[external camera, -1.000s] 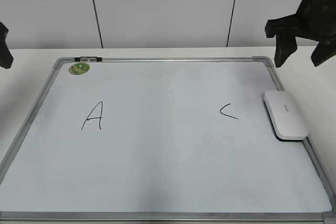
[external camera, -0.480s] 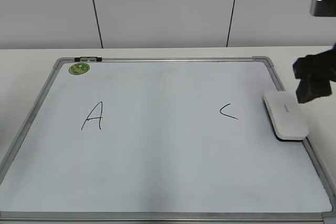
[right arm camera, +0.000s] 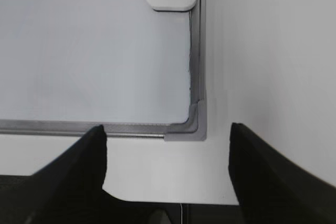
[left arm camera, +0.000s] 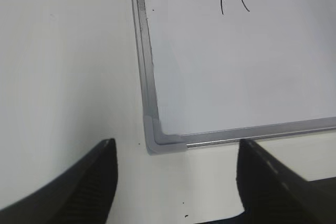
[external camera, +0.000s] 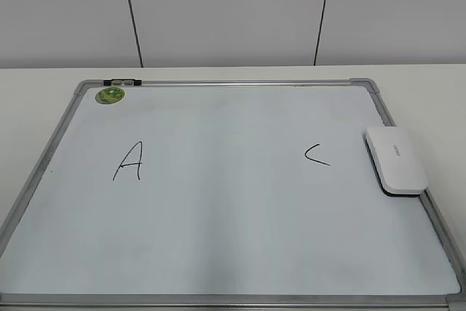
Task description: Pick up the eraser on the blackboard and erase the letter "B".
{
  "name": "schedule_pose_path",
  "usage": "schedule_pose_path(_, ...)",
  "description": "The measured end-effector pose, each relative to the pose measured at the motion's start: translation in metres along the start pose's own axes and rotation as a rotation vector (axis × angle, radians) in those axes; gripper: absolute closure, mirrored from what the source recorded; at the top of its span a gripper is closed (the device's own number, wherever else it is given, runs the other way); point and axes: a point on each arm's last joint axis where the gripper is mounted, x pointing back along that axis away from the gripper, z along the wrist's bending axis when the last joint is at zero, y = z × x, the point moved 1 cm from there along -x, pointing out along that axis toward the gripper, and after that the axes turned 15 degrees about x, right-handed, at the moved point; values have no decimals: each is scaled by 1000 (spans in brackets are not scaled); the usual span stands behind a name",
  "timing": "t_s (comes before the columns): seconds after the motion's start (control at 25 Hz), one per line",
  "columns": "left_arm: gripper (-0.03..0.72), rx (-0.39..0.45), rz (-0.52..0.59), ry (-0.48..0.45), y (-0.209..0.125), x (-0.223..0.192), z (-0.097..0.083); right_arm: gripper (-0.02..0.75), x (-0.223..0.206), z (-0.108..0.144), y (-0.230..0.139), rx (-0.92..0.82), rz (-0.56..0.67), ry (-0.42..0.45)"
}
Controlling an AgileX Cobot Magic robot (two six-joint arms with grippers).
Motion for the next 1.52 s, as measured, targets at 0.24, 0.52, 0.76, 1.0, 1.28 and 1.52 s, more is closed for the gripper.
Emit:
schedule_pose_path(0.24,172,-29,-147,-46,-26,35,6,202,24,2,-54,7,-81,5)
schedule_pose_path(0.52,187,-84,-187,-17,-47,45,16,202,43,2,-97,59,-229,-15)
schedule_pose_path(0.76,213,-89,-193,-13,-47,46,16,202,49,0,-106,74,-300,-41)
schedule_pose_path(1.0,215,-89,-193,-13,-47,46,16,202,49,0,-106,76,-298,-43)
schedule_pose_path(1.28,215,-91,-191,-12,-48,45,16,202,49,0,-106,76,-300,-43)
schedule_pose_path(1.52,216,-70,-212,10,-49,47,17,202,50,0,-108,59,-315,-59)
